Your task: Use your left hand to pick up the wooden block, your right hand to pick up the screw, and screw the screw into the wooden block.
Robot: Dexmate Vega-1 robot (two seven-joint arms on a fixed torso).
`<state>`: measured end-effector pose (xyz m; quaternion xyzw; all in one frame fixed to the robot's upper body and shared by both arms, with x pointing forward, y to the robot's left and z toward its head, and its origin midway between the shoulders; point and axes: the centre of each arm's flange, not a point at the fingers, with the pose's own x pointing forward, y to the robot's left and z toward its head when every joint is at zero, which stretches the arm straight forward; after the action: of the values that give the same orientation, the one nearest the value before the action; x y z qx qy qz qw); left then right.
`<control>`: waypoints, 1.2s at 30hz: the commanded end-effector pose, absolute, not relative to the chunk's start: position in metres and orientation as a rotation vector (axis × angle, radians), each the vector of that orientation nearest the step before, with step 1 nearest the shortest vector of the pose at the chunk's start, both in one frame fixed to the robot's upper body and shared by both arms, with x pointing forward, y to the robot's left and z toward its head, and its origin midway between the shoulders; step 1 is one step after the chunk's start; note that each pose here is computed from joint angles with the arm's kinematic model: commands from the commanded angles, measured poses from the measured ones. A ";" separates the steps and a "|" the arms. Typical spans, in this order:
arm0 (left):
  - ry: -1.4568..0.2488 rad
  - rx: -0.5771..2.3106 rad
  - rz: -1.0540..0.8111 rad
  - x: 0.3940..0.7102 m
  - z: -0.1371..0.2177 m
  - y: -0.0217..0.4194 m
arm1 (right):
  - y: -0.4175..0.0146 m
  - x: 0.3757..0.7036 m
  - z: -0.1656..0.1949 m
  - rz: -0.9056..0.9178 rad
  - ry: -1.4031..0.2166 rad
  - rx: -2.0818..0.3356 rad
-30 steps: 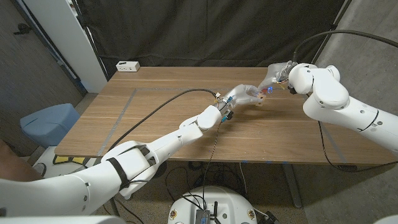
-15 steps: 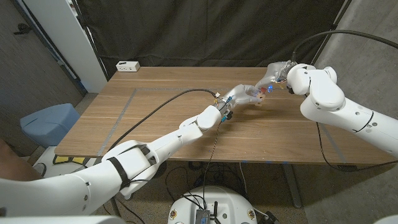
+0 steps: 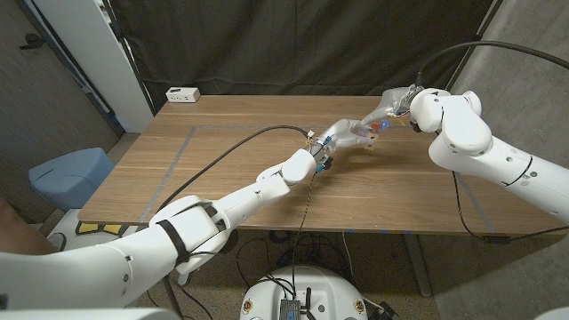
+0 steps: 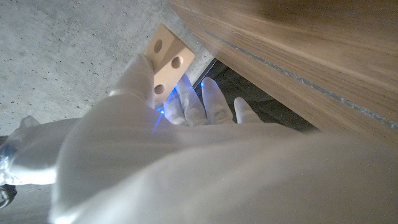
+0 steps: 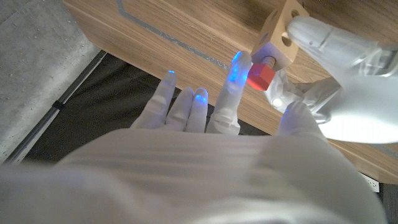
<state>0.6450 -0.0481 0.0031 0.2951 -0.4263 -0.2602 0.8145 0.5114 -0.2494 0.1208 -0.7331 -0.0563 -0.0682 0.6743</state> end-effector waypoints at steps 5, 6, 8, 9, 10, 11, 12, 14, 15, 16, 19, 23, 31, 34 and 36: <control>-0.908 0.632 -0.558 0.649 0.006 -0.048 | -0.253 0.513 0.125 -0.135 -0.079 -1.654; -0.908 0.632 -0.558 0.649 0.006 -0.048 | -0.253 0.513 0.126 -0.130 -0.072 -1.658; -0.908 0.631 -0.557 0.650 0.007 -0.048 | -0.253 0.513 0.126 -0.120 -0.065 -1.657; -0.909 0.631 -0.556 0.650 0.007 -0.048 | -0.254 0.513 0.126 -0.118 -0.059 -1.658; -0.908 0.631 -0.556 0.650 0.007 -0.048 | -0.254 0.513 0.126 -0.114 -0.054 -1.659; -0.909 0.630 -0.556 0.650 0.007 -0.048 | -0.254 0.513 0.126 -0.109 -0.051 -1.658; -0.908 0.630 -0.556 0.650 0.007 -0.048 | -0.255 0.513 0.126 -0.107 -0.053 -1.657; -0.909 0.630 -0.556 0.650 0.007 -0.048 | -0.255 0.512 0.126 -0.103 -0.052 -1.657; -0.908 0.630 -0.556 0.650 0.006 -0.048 | -0.256 0.512 0.126 -0.099 -0.053 -1.657; -0.908 0.630 -0.556 0.650 0.006 -0.048 | -0.256 0.512 0.126 -0.094 -0.056 -1.654; -0.909 0.630 -0.556 0.650 0.006 -0.048 | -0.257 0.511 0.126 -0.085 -0.056 -1.649; -0.909 0.630 -0.556 0.649 0.005 -0.048 | -0.259 0.509 0.126 -0.069 -0.062 -1.640; -0.909 0.630 -0.556 0.648 0.004 -0.048 | -0.262 0.507 0.126 -0.040 -0.077 -1.627; -0.909 0.630 -0.555 0.647 0.004 -0.048 | -0.263 0.506 0.127 -0.030 -0.081 -1.624; -0.909 0.630 -0.556 0.647 0.004 -0.048 | -0.264 0.506 0.127 -0.021 -0.091 -1.619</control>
<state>0.6478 -0.0480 0.0060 0.2943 -0.4280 -0.2614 0.8135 0.5086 -0.2606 0.1262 -0.7284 -0.0318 -0.0260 0.6840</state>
